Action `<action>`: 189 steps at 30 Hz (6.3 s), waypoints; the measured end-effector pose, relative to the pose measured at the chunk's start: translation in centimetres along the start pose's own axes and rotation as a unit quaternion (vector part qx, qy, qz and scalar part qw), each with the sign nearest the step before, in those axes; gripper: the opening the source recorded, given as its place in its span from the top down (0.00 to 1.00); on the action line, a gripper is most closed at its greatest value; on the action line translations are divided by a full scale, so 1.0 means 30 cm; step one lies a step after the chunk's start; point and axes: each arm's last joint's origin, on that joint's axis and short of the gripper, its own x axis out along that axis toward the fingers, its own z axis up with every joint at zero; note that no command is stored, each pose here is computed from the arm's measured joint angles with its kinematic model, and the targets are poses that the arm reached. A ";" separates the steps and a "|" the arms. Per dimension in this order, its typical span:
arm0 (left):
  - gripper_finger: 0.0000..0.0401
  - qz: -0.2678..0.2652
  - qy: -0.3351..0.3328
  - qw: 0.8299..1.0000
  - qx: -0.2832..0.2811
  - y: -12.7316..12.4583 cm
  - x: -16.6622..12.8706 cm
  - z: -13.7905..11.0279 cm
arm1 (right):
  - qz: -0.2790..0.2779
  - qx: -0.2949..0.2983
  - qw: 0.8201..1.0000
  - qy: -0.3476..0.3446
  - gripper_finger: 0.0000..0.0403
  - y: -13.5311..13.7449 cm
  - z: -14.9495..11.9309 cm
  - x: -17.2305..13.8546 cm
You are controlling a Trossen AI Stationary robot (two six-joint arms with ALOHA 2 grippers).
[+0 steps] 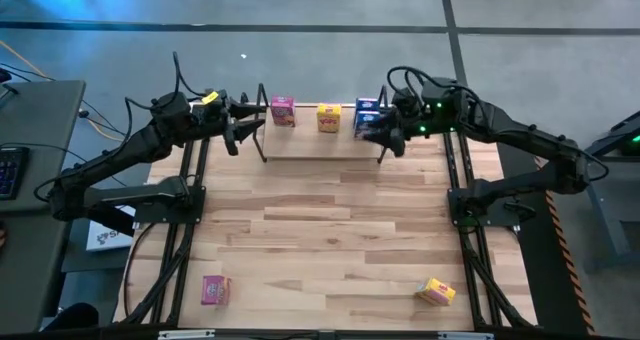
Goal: Stack cereal on shelf
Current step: Put the yellow cereal box aligned with the other yellow cereal box on the shelf
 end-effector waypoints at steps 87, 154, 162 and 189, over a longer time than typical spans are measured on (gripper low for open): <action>0.48 0.009 0.046 0.995 -0.084 0.005 -0.002 -0.030 | -0.315 0.092 0.779 0.534 0.39 0.581 -1.074 0.021; 0.48 0.022 0.041 0.995 -0.083 0.008 -0.002 -0.029 | -0.236 -0.262 0.855 0.380 0.69 -0.170 0.035 0.666; 0.48 0.022 0.041 0.995 -0.083 0.008 -0.002 -0.029 | -0.232 -0.232 0.855 0.401 0.69 -0.210 0.020 0.679; 0.48 0.022 0.041 0.996 -0.082 0.008 -0.002 -0.029 | -0.224 -0.249 0.849 0.408 0.69 -0.243 0.012 0.705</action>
